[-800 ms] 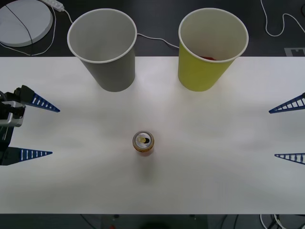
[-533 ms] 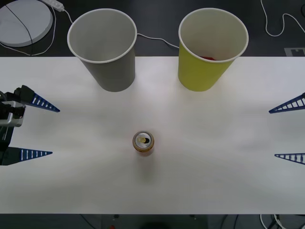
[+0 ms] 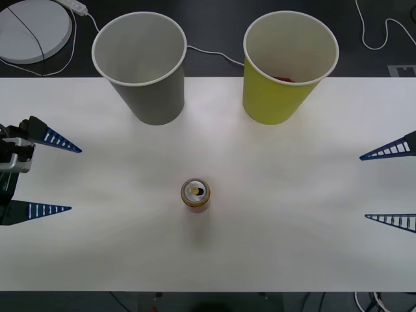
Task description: Put the can into the green bin and the plastic bottle into the gray bin
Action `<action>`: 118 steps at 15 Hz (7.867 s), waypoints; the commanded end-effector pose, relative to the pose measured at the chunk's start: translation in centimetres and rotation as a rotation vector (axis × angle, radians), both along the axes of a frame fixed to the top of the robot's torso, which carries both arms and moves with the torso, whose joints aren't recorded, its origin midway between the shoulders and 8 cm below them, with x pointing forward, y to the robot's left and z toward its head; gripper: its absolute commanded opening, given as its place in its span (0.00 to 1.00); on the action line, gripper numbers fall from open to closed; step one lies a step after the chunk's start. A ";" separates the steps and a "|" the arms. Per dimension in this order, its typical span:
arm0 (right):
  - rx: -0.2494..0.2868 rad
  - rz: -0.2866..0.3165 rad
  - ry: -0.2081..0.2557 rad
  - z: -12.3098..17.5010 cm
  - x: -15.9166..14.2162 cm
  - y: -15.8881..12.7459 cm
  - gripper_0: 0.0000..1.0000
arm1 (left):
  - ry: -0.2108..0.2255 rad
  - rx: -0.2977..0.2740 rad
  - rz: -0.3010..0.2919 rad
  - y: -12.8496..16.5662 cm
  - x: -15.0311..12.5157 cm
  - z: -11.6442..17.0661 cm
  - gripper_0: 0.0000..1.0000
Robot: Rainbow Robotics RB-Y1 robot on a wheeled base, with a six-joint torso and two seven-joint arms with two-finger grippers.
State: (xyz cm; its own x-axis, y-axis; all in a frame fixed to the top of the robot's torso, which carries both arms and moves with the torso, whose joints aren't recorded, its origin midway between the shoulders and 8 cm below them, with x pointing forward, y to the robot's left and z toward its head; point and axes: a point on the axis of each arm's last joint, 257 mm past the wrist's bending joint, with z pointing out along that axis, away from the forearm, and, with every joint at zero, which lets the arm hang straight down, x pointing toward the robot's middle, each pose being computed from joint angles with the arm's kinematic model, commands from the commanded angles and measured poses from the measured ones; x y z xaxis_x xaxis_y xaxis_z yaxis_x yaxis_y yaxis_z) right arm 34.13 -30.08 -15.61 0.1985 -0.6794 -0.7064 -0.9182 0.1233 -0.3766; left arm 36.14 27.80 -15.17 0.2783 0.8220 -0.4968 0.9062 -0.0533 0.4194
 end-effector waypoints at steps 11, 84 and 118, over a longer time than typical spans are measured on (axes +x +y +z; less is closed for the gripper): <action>0.249 0.026 -0.070 -6.4 2.8 4.3 1.00 | 0.000 0.000 0.000 0.0 0.0 0.0 1.00; 0.361 0.022 0.068 -13.0 6.1 26.5 0.00 | 0.000 0.000 0.000 0.0 0.0 0.0 1.00; -0.077 -0.645 0.345 14.5 11.3 3.7 0.00 | 0.000 0.000 0.000 0.0 0.0 0.0 1.00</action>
State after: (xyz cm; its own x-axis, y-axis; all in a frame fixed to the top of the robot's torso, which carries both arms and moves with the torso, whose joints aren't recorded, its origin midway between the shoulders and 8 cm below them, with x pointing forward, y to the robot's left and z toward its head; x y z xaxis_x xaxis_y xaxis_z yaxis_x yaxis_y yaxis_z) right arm 44.83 -26.38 -1.66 -0.4806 -0.6305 -0.6095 -0.7420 0.6628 -0.1005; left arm 36.13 27.80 -15.17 0.2783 0.8221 -0.4967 0.9062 -0.0535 0.4194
